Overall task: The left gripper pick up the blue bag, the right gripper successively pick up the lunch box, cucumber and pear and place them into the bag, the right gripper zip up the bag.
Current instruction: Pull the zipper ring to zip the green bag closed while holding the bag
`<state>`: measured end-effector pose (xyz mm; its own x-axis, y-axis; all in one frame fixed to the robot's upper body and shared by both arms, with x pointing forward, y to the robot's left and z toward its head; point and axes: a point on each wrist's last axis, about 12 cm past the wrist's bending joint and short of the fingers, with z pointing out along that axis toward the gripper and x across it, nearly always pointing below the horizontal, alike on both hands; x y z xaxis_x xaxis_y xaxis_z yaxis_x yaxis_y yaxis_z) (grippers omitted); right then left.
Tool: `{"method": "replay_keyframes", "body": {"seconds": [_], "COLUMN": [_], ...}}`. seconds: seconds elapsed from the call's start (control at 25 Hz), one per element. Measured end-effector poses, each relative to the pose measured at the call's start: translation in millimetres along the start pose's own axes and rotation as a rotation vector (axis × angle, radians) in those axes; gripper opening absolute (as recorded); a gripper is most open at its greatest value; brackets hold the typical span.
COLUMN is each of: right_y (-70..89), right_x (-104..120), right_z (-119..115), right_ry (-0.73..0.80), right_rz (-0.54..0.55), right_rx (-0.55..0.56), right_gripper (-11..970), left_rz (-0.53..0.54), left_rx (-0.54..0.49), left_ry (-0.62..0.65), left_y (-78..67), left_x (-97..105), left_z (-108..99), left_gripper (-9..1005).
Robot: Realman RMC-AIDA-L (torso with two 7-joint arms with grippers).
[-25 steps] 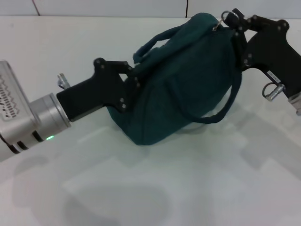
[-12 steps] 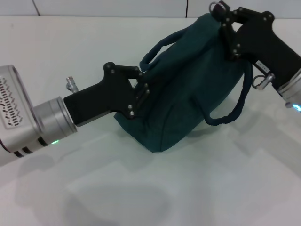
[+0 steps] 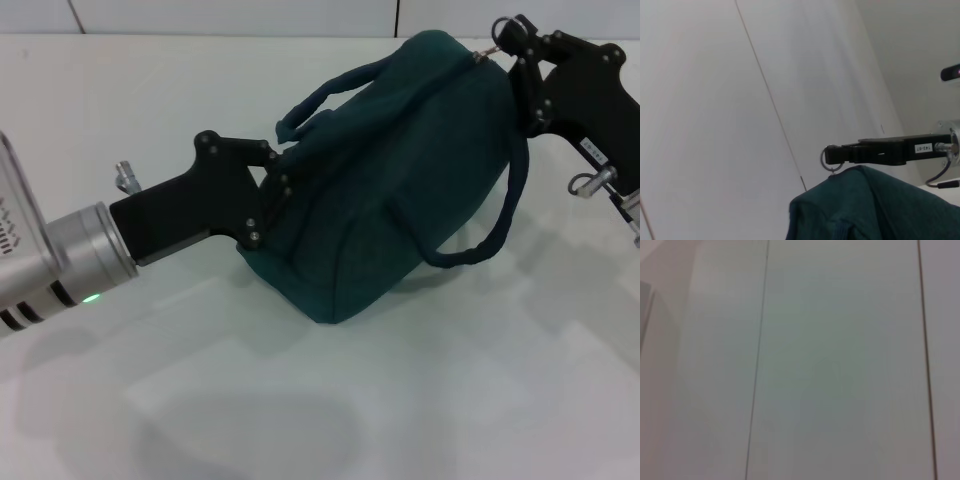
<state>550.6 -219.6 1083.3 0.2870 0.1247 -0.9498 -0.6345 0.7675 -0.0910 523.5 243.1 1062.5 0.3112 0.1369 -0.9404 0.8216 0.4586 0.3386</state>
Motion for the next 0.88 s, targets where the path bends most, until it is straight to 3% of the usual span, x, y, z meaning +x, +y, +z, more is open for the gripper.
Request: {"method": "replay_keyframes", "body": {"seconds": [0.64, 0.88], "right_y": [-10.4, -6.6], "right_x": [3.0, 2.9], "right_z": [-14.1, -7.6], "right_ry": [0.024, 0.026], "right_rz": [0.005, 0.051], "right_rx": [0.06, 0.02], "right_gripper": [14, 15], "left_rz": [-0.022, -0.02], "left_rx": [-0.062, -0.033], "left_ry": [0.025, 0.019], "left_y": [9.0, 7.7], "left_x": [2.4, 0.8], "left_z": [-10.3, -5.1], "left_gripper": [44, 44]}}
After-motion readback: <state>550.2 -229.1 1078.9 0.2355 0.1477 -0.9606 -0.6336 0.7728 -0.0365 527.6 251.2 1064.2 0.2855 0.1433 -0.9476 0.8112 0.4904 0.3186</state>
